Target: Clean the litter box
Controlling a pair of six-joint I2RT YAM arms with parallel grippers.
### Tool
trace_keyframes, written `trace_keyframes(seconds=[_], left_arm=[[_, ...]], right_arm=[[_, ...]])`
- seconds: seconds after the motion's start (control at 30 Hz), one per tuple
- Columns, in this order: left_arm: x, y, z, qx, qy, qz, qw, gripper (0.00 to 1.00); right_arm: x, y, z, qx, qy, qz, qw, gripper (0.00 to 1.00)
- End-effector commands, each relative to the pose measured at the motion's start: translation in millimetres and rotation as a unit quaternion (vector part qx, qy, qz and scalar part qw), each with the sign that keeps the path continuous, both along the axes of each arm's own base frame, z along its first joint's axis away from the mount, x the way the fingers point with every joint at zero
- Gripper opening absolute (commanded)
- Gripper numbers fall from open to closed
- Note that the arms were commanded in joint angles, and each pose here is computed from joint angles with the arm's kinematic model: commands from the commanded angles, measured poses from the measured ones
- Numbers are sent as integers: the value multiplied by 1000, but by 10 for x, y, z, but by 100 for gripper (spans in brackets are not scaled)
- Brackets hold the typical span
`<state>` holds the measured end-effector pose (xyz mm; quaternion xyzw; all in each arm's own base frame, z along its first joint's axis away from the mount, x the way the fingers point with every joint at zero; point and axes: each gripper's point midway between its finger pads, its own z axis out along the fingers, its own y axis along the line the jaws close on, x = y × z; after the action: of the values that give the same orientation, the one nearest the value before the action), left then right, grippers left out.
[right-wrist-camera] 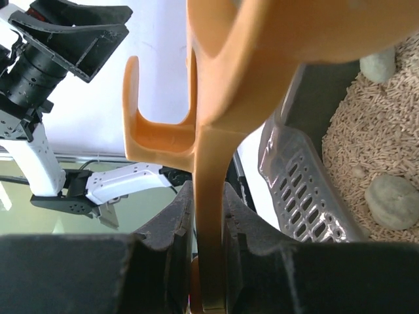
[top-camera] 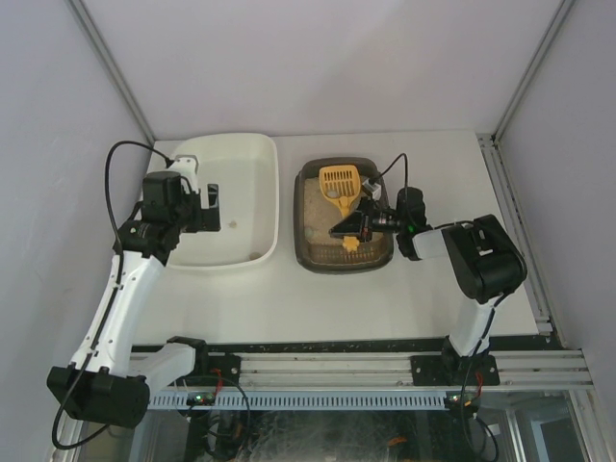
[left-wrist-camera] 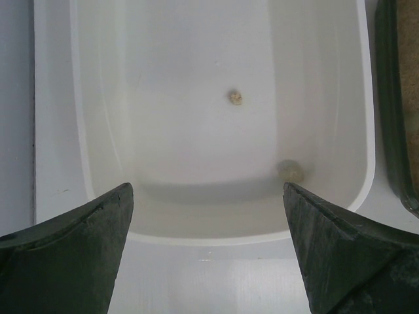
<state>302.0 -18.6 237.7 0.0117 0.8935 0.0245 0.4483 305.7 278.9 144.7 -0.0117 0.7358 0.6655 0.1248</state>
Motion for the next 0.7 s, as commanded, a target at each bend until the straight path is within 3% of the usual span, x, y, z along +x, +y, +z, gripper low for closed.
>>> trace_keyframes(seconds=[0.0,0.17,0.27,0.47,0.67], left_arm=[[-38,-4,-13,-8,-3,-17,1000,100],[-49,-48,-56,-14,7,-33,999,100],[-28,-63,-46,-21,11,-39,999,100],[-30,-259,-46,-56,84,-115,988,100],[-3,-462,294,-192,114,-169,960,100]], right_arm=[[184,-122,208,22,2,-29,999,0],[-32,123,110,-35,17,17,999,0],[124,-17,209,-22,19,-17,999,0],[31,85,362,-12,6,16,1000,0],[2,78,349,-12,15,29,999,0]])
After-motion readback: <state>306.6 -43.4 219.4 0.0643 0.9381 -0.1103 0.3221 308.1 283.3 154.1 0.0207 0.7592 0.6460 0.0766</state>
